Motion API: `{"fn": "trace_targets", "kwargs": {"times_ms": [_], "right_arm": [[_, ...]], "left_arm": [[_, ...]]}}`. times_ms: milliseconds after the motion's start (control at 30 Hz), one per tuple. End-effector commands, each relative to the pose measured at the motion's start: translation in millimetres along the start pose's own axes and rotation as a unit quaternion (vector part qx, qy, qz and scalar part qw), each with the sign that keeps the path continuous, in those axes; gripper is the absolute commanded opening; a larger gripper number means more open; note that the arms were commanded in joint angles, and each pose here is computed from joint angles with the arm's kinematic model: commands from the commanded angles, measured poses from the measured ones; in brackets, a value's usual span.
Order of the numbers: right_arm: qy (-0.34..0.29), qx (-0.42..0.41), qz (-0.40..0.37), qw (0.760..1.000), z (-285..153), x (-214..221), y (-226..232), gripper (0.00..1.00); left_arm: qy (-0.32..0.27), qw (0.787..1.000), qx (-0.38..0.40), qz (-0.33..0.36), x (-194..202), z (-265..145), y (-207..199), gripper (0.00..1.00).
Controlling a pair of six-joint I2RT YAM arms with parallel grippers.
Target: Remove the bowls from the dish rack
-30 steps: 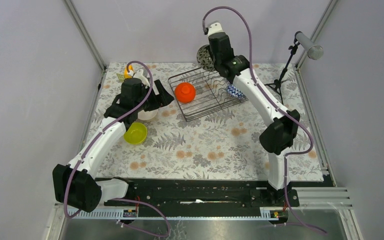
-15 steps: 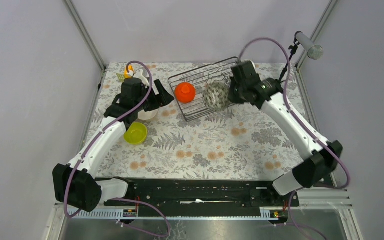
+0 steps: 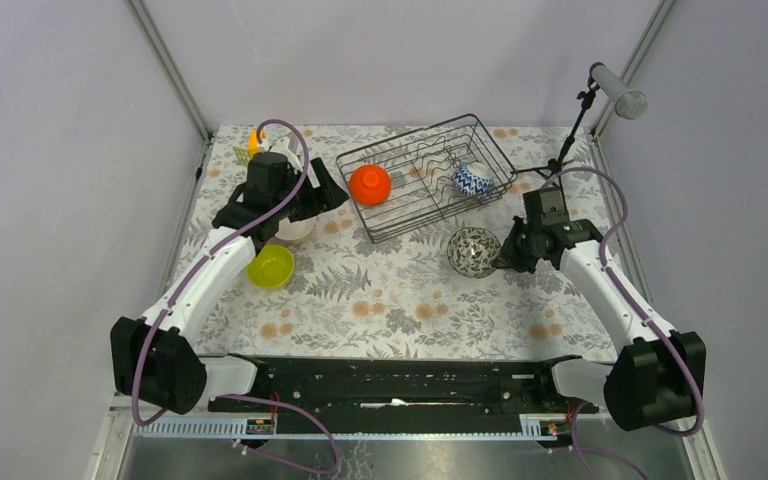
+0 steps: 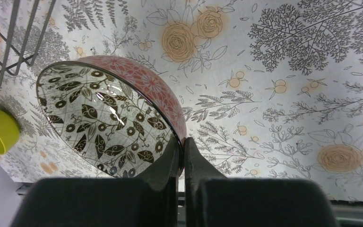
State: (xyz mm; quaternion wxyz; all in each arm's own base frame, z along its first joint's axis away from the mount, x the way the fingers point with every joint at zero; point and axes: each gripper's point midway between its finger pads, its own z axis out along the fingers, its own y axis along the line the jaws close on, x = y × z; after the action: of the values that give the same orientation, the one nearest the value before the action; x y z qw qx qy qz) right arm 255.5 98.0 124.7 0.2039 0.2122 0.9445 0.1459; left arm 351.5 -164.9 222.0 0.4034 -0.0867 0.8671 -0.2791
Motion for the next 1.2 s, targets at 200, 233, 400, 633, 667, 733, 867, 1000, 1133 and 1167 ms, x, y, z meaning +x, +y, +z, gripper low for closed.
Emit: {"fn": "trace_targets", "kwargs": {"times_ms": [200,233,400,633,667,733,867,1000,1133,1167], "right_arm": [[-0.030,-0.058,0.054,0.996,42.6,-42.5,-13.1,0.00],[-0.032,-0.059,0.062,0.996,47.7,-45.8,-16.1,0.00],[-0.033,-0.065,0.090,0.993,72.7,-53.8,-27.3,0.00],[-0.025,-0.045,0.086,0.995,89.9,-52.8,-39.6,0.06],[-0.025,-0.042,0.086,0.995,90.6,-53.1,-40.8,0.12],[-0.029,-0.033,0.083,0.996,90.0,-54.2,-44.1,0.23],[-0.038,-0.007,0.073,0.997,79.9,-57.3,-51.6,0.47],[-0.076,-0.003,0.042,0.996,57.2,-74.3,-47.0,0.67],[-0.135,0.005,0.000,0.991,26.2,-106.8,-33.4,0.71],[-0.148,0.009,-0.015,0.989,17.9,-115.3,-28.5,0.71]], "left_arm": [[-0.026,0.999,0.007,0.028,-21.6,-7.7,-11.3,0.83],[-0.023,0.999,0.005,0.027,-19.7,-7.2,-9.9,0.83],[-0.017,1.000,0.002,0.025,-13.8,-9.0,-6.4,0.83],[-0.014,0.999,-0.007,0.038,-10.7,-9.7,-0.8,0.83],[-0.013,0.999,-0.008,0.038,-9.7,-9.4,-0.1,0.83],[-0.013,0.999,-0.008,0.038,-9.3,-9.3,0.4,0.84],[-0.010,0.999,-0.009,0.040,-7.7,-8.8,1.8,0.84],[-0.006,0.999,-0.012,0.039,-4.7,-7.1,4.1,0.84],[-0.004,0.999,-0.015,0.038,-2.7,-5.6,6.2,0.84],[-0.003,0.999,-0.014,0.037,-1.9,-5.5,6.6,0.84]]}}
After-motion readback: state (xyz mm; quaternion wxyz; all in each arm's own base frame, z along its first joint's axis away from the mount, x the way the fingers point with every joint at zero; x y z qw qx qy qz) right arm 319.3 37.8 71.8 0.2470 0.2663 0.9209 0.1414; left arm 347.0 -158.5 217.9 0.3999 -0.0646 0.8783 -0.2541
